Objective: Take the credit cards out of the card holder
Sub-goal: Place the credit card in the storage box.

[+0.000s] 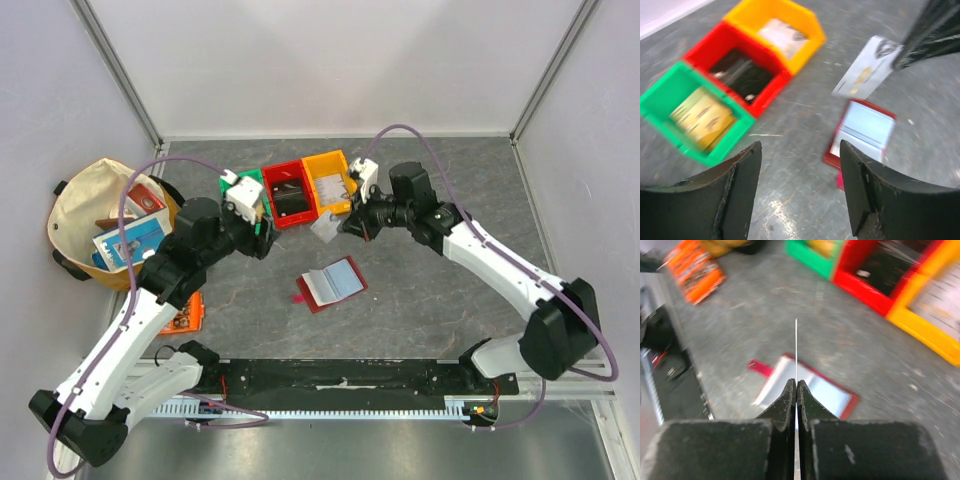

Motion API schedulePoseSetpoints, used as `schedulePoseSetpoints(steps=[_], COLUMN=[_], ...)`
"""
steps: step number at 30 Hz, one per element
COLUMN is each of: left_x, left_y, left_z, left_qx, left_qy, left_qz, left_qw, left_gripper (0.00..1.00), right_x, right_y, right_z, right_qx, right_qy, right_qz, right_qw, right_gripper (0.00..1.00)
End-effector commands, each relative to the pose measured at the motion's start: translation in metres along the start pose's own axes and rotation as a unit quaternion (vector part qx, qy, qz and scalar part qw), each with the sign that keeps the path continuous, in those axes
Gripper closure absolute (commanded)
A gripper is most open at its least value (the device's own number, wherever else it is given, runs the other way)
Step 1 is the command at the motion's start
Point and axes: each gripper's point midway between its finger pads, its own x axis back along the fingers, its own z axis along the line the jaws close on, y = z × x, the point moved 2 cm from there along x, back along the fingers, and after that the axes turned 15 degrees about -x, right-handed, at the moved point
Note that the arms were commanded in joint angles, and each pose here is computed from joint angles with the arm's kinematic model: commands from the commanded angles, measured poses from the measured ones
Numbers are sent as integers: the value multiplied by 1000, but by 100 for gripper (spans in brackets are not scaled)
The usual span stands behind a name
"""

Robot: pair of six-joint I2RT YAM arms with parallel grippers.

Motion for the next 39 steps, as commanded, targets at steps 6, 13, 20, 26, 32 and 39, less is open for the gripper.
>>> schedulePoseSetpoints(steps=[6,13,20,26,32,39], left_x=[27,31,33,33,29,23], left_y=[-9,-15,-18,-19,-20,-20], left_z=[86,93,96,97,95,91], left_qx=[124,125,124,125,125,125], left_qy=[268,292,304,303,295,276], left_qz=[-19,-11,-8,-9,-6,-6], left_qw=[955,948,945,945,947,953], left_gripper=[19,18,18,18,18,18], right_x=[6,-39,-73,-105,-114,-85], right_y=[71,71,58,47,44,39], right_z=[-144,-187,-209,-209,-213,-220], right_qx=[-183,-211,-243,-281,-302,-281], right_qy=[-274,-274,-254,-187,-184,-265], right_qz=[-148,-125,-114,-106,-105,-101], right_qw=[933,930,929,935,929,917], right_gripper=[100,100,100,100,100,71])
